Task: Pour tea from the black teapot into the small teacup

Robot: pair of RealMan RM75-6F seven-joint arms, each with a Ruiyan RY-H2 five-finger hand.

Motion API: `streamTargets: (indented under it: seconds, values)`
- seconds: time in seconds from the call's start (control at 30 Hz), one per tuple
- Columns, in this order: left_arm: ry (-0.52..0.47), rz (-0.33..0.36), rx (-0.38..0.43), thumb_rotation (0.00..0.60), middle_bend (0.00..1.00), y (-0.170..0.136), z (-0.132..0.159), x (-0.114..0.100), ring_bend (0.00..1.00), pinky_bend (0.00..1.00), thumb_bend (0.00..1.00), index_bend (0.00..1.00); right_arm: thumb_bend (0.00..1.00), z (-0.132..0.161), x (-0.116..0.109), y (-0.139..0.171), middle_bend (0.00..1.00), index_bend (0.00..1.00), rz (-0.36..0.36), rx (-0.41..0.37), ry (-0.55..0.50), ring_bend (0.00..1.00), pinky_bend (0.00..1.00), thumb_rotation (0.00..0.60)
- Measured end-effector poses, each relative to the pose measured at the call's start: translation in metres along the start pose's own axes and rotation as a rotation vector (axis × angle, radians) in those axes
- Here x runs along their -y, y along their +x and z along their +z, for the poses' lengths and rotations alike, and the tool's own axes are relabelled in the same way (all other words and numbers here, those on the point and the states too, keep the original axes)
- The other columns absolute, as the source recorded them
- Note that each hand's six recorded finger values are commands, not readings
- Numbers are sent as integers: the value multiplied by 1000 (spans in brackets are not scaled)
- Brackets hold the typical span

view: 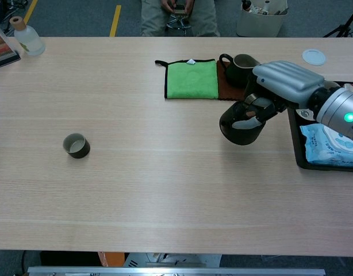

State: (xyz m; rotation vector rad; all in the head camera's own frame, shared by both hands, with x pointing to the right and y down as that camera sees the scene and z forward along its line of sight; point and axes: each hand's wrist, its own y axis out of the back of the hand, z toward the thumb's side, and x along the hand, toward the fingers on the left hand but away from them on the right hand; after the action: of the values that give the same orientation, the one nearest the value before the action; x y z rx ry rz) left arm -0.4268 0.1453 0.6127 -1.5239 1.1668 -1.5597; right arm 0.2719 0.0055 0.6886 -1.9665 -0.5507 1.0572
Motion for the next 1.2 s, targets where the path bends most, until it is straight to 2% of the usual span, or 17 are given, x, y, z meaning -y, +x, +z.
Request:
streamTargets:
  seconds: [0.13,0.4,0.6,1.07,1.2]
  values:
    - [-2,1,3,600,278,0,0,0,239,218,245,327,360,1,-2,3,1000,1000,-14,-5,9,974,219,365]
    - [-3,2,11,600,278,0,2,0,239,207,245,327,392,-3,-6,6,1000,1000,-46,6,37,978,235,366]
    - [-3,6,18,600,278,2,3,1,239,207,245,327,387,-6,-8,9,1000,1000,-64,13,65,978,235,377]
    - [10,8,59,600,278,14,11,3,239,205,245,327,293,-12,-17,14,1000,1000,-101,37,84,977,235,412]
    - [9,7,83,600,278,18,16,3,239,205,245,326,293,-14,-20,17,1000,1000,-115,44,85,977,235,443]
